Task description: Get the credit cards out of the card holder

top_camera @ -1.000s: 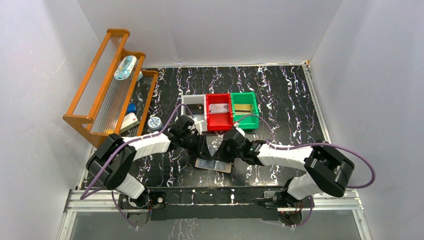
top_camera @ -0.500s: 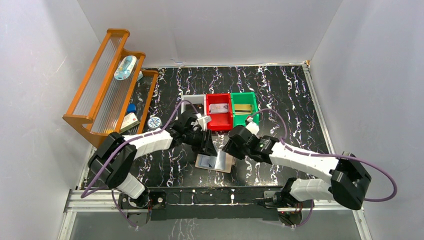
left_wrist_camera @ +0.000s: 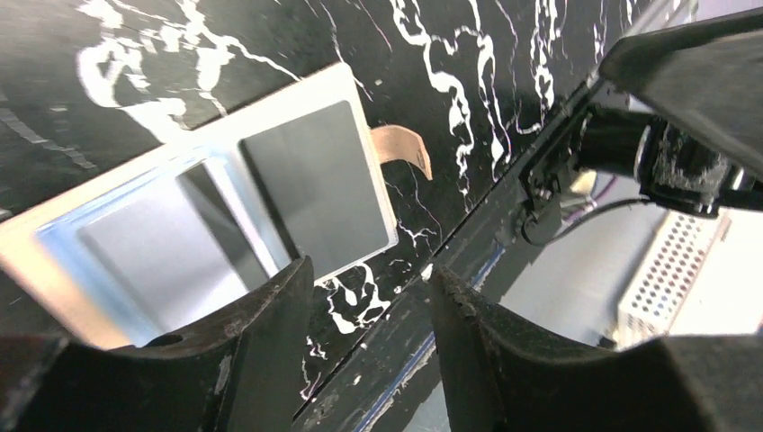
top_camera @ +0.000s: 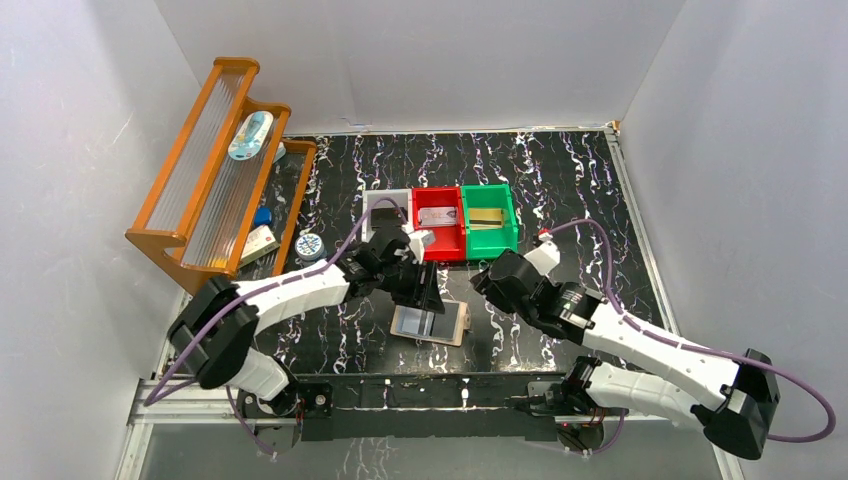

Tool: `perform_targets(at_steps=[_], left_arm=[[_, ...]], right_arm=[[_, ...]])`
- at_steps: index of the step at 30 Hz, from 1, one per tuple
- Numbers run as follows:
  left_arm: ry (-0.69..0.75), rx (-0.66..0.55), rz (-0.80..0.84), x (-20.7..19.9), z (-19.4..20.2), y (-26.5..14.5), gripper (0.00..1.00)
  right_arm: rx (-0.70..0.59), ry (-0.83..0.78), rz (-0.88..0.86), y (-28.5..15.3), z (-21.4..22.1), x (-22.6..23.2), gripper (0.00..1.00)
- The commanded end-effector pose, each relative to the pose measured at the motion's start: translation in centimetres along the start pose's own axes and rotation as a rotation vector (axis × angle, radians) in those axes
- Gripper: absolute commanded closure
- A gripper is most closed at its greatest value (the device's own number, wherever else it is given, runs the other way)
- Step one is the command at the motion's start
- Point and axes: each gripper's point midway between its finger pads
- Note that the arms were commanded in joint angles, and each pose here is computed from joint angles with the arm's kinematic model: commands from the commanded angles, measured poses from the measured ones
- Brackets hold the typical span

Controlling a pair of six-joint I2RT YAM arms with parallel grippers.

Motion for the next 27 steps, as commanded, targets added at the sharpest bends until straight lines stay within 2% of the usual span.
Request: perform_targets(at_steps=[1, 7, 11, 17, 22, 27], left_arm=[[0.020, -0.104, -0.221, 2.6, -1.5, -3.0, 0.49], [-0.011, -0.149, -0.355, 4.5, -1.5, -4.7, 0.49], [-0.035, -0.174, -0.390, 5.0, -1.5, -5.3, 0.49], [-0.058, -0.215, -0.446, 5.7, -1.6, -6.4, 0.47], [-0.065, -0.240, -0.488, 6.3, -1.4, -7.2, 0.42], [-0.067, -0.214, -0.484, 6.6, -0.8, -6.7, 0.45]], right_arm=[[-0.036, 0.023, -0.065, 0.3, -0.6, 0.6, 0.48], [0.101, -0.058, -0.134, 1.0, 2.3, 2.6, 0.49], [0.225, -0.104, -0.137, 1.9, 5.0, 3.1, 0.56], [0.363, -0.109, -0.070, 3.3, 8.0, 1.6, 0.59], [0.453, -0.135, -0.096, 3.6, 9.7, 1.7, 0.59], [0.547, -0.094, -0.120, 4.4, 10.9, 1.8, 0.61]])
Point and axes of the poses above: each gripper's point midway between its finger pads, its own y axis out along the fingers, its own x axis along the line the jaws close on, z = x × y, and after that the axes turned 12 degrees about y, right-handed
